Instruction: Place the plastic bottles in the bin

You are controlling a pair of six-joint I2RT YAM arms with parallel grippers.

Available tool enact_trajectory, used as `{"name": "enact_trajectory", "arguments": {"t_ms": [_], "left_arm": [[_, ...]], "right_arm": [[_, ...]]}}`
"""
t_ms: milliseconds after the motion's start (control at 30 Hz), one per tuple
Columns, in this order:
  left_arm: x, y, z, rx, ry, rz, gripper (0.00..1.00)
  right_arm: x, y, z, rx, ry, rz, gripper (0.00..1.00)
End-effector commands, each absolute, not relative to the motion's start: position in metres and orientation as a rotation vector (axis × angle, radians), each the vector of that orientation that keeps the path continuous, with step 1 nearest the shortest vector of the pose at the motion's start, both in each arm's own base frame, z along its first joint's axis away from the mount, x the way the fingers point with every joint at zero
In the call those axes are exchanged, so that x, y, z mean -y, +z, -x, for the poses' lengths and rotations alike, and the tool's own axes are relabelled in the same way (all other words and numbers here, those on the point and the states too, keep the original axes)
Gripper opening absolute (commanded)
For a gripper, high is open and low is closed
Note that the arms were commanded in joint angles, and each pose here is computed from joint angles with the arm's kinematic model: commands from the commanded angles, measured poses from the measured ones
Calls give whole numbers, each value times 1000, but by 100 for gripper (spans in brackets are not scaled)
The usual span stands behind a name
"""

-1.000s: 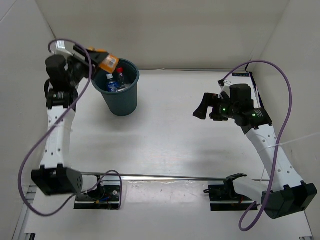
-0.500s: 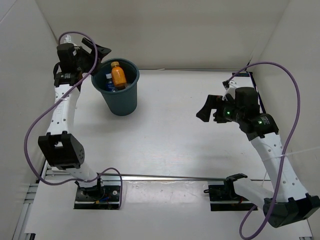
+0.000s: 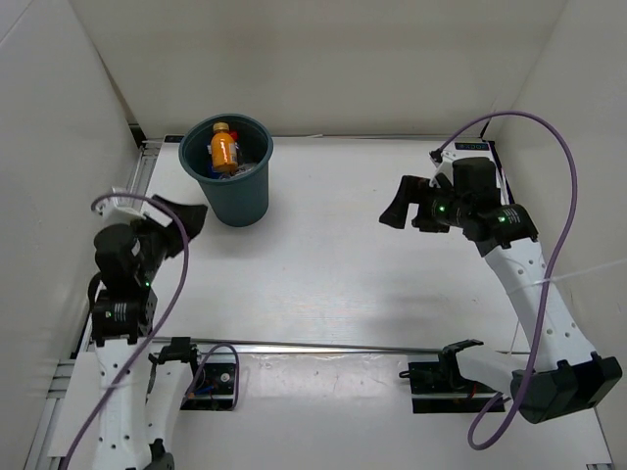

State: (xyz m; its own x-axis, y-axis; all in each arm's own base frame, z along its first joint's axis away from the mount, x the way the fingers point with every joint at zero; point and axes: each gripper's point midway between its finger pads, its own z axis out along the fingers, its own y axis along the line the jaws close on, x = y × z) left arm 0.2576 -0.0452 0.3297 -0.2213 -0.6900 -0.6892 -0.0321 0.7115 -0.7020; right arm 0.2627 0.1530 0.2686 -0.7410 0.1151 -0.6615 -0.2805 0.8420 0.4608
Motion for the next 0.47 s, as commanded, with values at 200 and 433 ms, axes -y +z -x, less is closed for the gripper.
{"name": "enact_trajectory", "arguments": {"t_ms": [200,433], "left_arm": [[-64,253,-172,-1793,84,1005,100],[-134,274,-146,-1352,437,1176,100]], "right_arm": [[-178,282,-256,-2299,918,180,100],[-156,278,-264,-2324,743,83,100]]}}
